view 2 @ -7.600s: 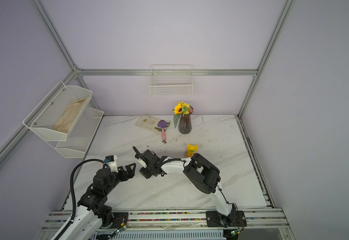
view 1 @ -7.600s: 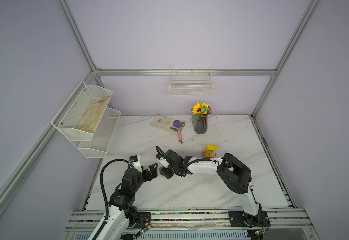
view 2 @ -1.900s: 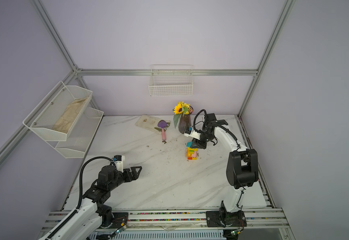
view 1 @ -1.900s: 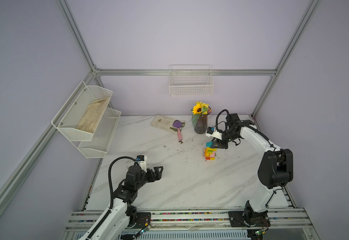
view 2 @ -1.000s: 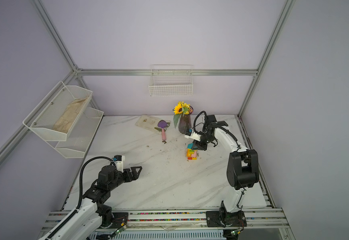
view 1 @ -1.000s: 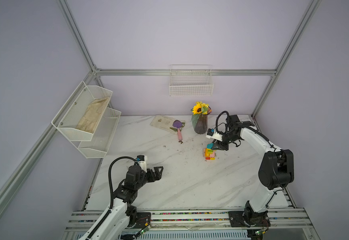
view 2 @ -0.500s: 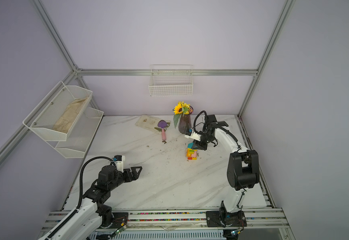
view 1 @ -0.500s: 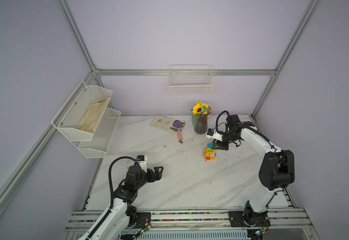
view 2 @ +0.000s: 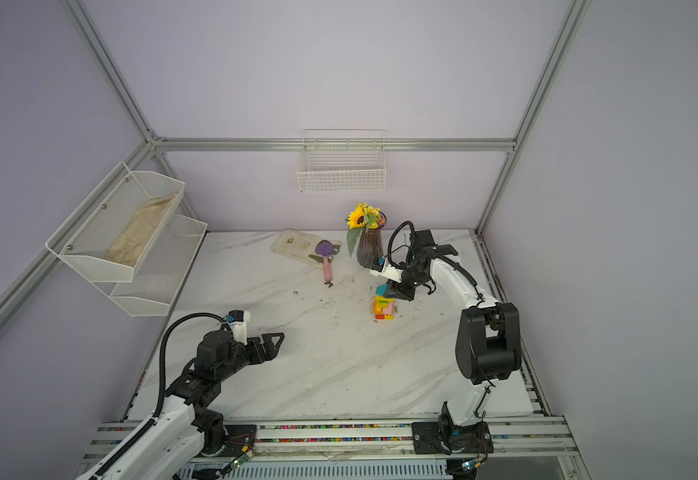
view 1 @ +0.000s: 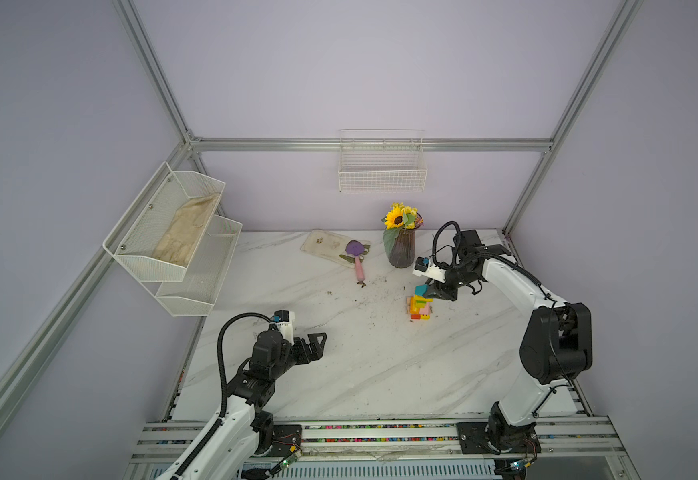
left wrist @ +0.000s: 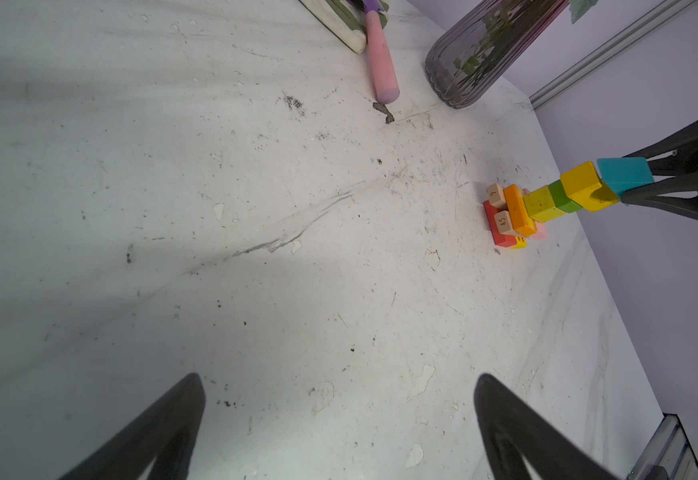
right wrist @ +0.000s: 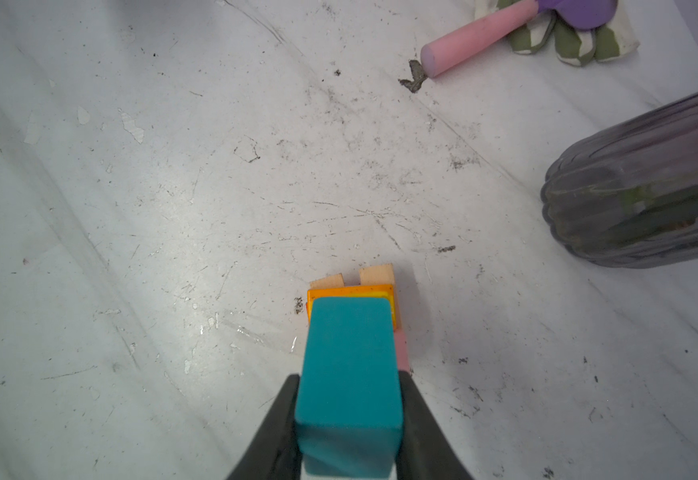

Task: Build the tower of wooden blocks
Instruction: 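Lower the teal wedge block onto the yellow arch block with the right gripper, then open the right gripper to release the teal wedge and lift away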

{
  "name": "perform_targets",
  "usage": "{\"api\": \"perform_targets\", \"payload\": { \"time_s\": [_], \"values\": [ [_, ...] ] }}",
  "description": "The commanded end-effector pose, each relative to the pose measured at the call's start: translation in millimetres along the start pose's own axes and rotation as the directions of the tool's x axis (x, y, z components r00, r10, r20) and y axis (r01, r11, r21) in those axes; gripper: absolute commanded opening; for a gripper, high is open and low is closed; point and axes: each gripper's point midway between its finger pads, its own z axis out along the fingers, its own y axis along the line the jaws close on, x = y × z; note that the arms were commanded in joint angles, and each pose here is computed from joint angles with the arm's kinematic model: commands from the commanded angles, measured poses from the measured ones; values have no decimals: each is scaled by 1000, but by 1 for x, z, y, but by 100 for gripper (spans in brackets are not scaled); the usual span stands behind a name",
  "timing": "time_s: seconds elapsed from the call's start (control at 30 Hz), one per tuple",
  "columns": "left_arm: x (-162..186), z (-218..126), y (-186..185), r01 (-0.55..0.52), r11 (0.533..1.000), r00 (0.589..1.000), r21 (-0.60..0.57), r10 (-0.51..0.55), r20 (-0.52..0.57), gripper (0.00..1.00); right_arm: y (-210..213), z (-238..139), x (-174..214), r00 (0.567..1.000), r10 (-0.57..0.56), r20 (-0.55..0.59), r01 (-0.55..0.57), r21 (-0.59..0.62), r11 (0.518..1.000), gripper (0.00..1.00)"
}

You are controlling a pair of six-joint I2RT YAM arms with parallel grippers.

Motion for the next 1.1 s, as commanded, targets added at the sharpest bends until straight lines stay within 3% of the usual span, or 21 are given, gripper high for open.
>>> {"api": "perform_targets", "payload": {
  "time_s": [0.0,0.37,0.77,1.07],
  "values": [
    [-12,-1,-10,-15,999,999,40,13,41,100,0,-6,-5,1000,2,22,-3,17,1000,35],
    [-11,-1,-10,-14,999,999,40,13,36,100,-2,-5,-8,999,22,35,-23,10,1000,44],
    [-11,-1,-10,-15,999,999,42,13,36,100,-5,-7,-12,998,26,52,-27,20,999,46],
    [-11,-1,-9,-14,999,999,38,12,37,100,-12,-41,-59,978,-22,209,4,86,996,48]
  ]
}}
